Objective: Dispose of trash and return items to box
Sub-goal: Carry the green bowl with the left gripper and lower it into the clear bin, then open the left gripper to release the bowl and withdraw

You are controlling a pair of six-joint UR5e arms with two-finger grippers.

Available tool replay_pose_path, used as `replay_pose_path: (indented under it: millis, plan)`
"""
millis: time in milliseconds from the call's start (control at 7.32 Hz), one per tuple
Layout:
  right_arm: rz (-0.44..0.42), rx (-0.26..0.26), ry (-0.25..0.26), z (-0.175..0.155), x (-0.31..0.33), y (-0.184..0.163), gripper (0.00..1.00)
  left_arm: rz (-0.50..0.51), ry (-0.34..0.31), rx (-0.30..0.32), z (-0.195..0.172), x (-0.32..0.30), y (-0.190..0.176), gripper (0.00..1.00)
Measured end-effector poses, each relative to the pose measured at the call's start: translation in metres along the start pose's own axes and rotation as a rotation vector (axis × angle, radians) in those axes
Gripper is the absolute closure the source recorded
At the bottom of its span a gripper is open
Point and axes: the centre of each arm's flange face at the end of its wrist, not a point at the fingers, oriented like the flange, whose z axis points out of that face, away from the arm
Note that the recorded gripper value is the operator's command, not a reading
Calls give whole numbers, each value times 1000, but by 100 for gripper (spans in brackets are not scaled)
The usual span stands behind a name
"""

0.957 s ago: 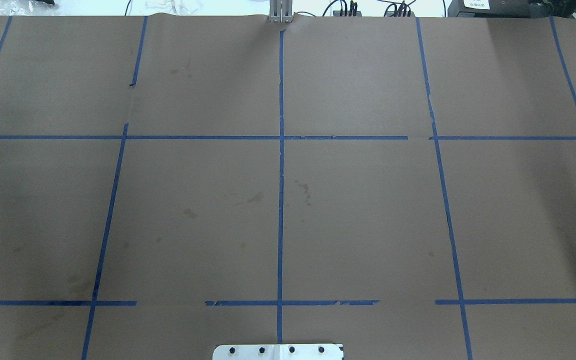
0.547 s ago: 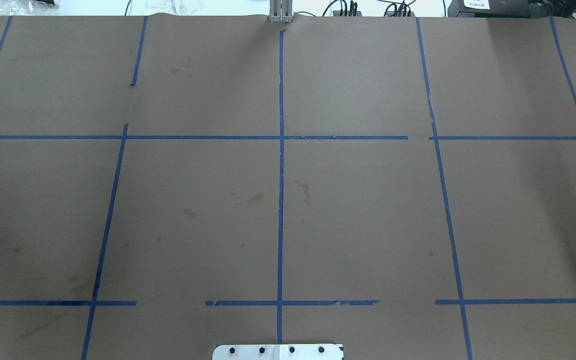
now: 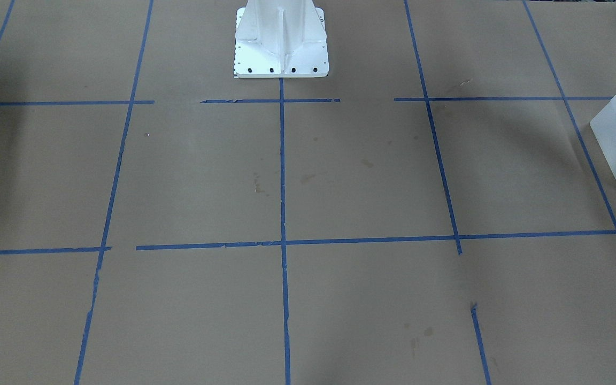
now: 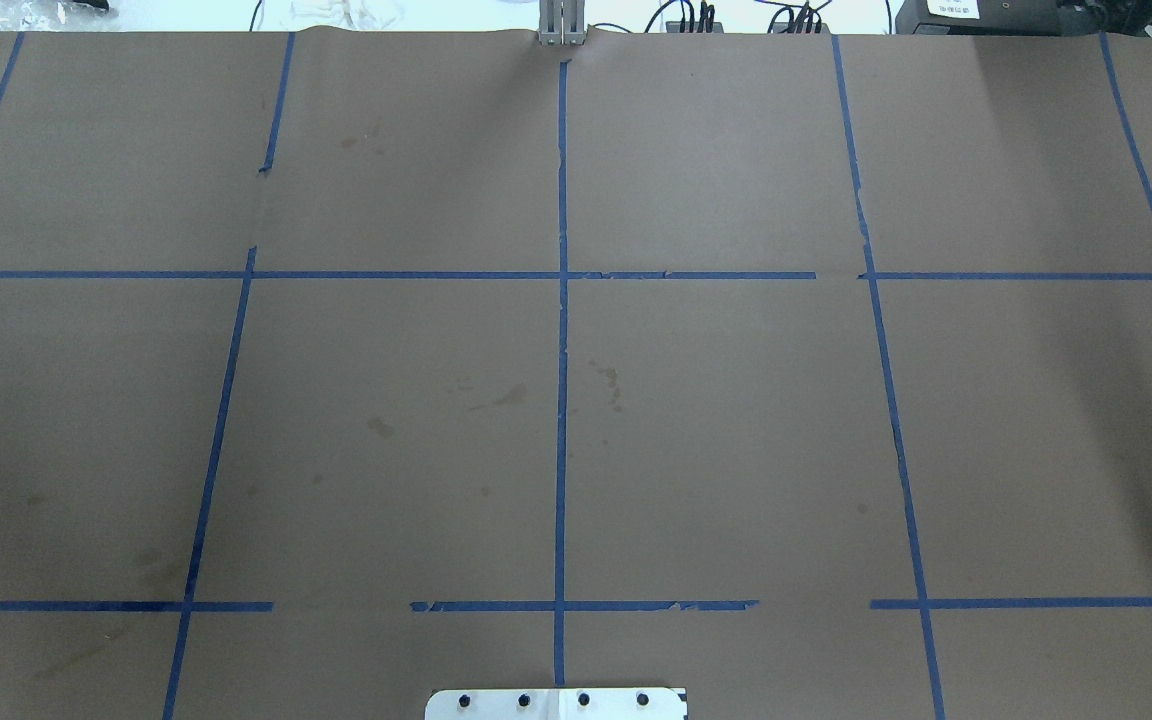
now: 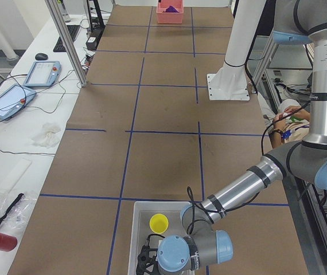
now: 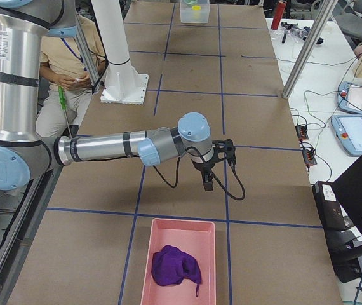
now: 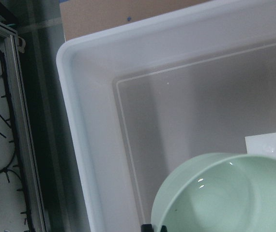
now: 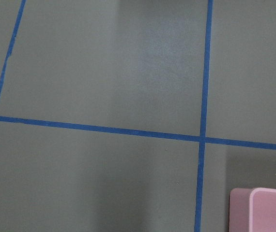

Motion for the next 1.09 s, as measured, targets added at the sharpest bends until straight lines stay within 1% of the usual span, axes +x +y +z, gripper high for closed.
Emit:
replay_pose_path:
  millis: [137, 273, 410, 547, 683, 820, 957, 1093]
  plan:
    - [0, 0, 0, 0, 0, 0, 0, 11, -5, 15, -7, 3, -7, 36]
    - [0, 0, 0, 0, 0, 0, 0, 20, -19, 48, -24, 10, -23, 36]
    - [0, -1, -2, 0, 0, 0, 0, 20, -37, 100, -55, 26, -47, 36]
    - [1, -2, -3, 0, 0, 1, 0, 6, -28, 151, -92, 50, -74, 36]
    - [2, -3, -3, 1, 0, 1, 0, -15, 10, 188, -131, 88, -104, 36]
    - [0, -4, -2, 1, 0, 1, 0, -30, 43, 206, -168, 141, -134, 35]
    - [-3, -8, 0, 3, -1, 2, 0, -42, 73, 206, -197, 200, -158, 34]
    - [-7, -14, 3, 7, -3, 2, 0, -39, 122, 192, -211, 260, -176, 34]
